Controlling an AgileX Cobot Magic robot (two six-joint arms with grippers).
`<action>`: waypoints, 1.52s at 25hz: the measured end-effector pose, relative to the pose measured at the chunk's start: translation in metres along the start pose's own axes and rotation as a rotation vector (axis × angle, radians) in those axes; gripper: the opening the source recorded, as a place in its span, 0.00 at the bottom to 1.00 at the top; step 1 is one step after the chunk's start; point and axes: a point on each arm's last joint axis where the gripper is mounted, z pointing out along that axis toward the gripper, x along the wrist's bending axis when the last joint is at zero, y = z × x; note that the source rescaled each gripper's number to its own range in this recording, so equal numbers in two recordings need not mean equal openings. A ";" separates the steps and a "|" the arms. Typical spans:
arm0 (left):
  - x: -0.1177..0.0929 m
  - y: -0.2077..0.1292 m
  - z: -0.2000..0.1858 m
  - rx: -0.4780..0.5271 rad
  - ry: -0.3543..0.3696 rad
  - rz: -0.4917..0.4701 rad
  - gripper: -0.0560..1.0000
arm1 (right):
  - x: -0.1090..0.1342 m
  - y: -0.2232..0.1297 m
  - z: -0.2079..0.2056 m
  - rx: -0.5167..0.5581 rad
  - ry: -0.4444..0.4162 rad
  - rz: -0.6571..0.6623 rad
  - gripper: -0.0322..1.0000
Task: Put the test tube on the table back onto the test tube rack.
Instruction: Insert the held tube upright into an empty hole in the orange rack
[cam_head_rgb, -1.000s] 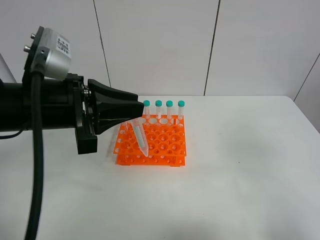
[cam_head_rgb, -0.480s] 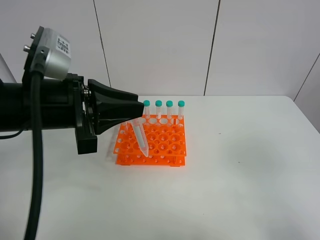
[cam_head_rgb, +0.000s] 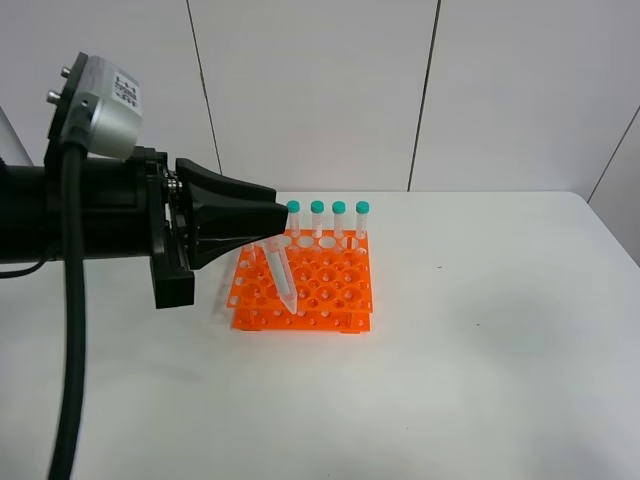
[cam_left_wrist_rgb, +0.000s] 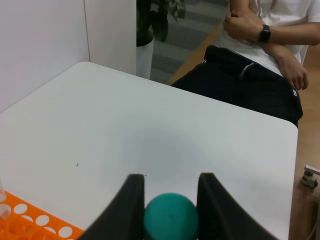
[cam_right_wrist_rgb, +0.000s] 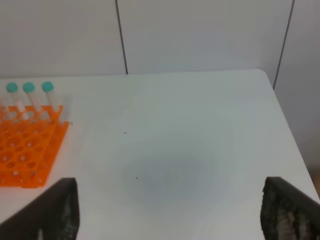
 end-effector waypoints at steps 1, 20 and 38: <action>0.000 0.000 0.000 0.000 0.000 0.000 0.06 | 0.000 -0.001 0.002 0.007 -0.001 0.000 0.88; -0.003 0.001 0.000 -0.007 -0.028 0.000 0.06 | 0.005 -0.057 0.069 0.120 0.004 -0.003 0.88; -0.003 0.001 0.000 -0.007 -0.028 0.000 0.06 | 0.005 -0.056 0.069 0.115 0.005 -0.003 0.88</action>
